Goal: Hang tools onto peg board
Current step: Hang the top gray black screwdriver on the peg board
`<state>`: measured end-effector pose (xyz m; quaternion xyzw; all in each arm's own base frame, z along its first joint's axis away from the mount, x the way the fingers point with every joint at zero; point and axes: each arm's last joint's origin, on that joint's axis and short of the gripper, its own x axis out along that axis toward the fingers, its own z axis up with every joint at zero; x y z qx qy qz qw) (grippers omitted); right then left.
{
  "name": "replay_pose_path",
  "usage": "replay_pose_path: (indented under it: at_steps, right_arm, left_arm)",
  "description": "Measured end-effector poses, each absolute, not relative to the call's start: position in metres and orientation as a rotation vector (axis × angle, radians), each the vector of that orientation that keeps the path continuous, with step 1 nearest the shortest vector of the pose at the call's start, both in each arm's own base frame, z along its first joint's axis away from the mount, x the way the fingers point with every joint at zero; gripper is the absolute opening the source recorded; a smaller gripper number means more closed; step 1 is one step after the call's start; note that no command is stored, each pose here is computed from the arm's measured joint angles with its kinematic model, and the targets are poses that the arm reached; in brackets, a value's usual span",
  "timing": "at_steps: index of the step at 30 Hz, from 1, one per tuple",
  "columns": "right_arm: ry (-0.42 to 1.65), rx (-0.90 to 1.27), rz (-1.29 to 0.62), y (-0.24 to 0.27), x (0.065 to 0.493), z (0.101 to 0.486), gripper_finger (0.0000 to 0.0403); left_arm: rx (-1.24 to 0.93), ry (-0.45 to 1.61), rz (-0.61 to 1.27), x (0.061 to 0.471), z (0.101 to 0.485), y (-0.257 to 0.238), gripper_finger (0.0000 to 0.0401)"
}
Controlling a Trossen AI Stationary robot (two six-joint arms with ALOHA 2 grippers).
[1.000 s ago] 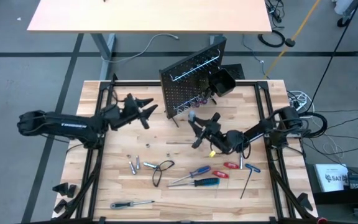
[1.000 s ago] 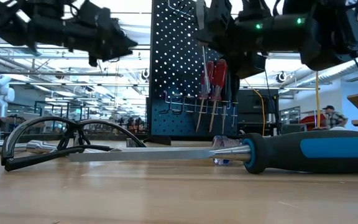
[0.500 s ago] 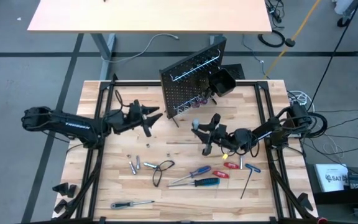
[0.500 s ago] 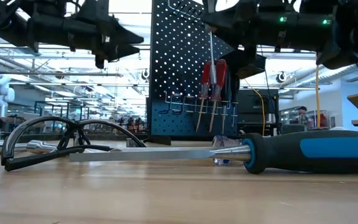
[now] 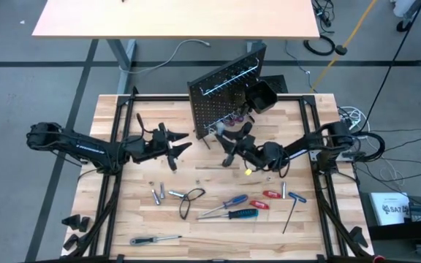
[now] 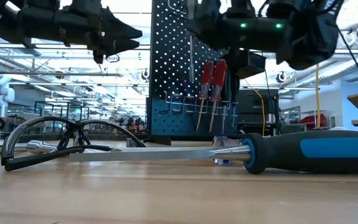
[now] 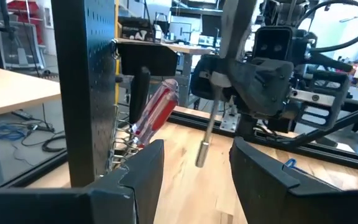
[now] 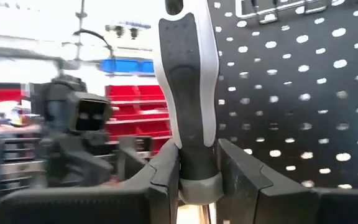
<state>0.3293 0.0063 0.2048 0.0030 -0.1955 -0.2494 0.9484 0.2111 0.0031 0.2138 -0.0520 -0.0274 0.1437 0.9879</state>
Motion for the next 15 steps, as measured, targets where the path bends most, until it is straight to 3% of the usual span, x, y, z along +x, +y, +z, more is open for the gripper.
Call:
replay_pose_path:
  at_steps: [15]
  right_arm:
    - [-0.34,-0.091,-0.651,-0.019,0.356,0.188,0.0076]
  left_arm:
    - [-0.089,-0.03,0.291,0.211,0.211,0.003,0.0185]
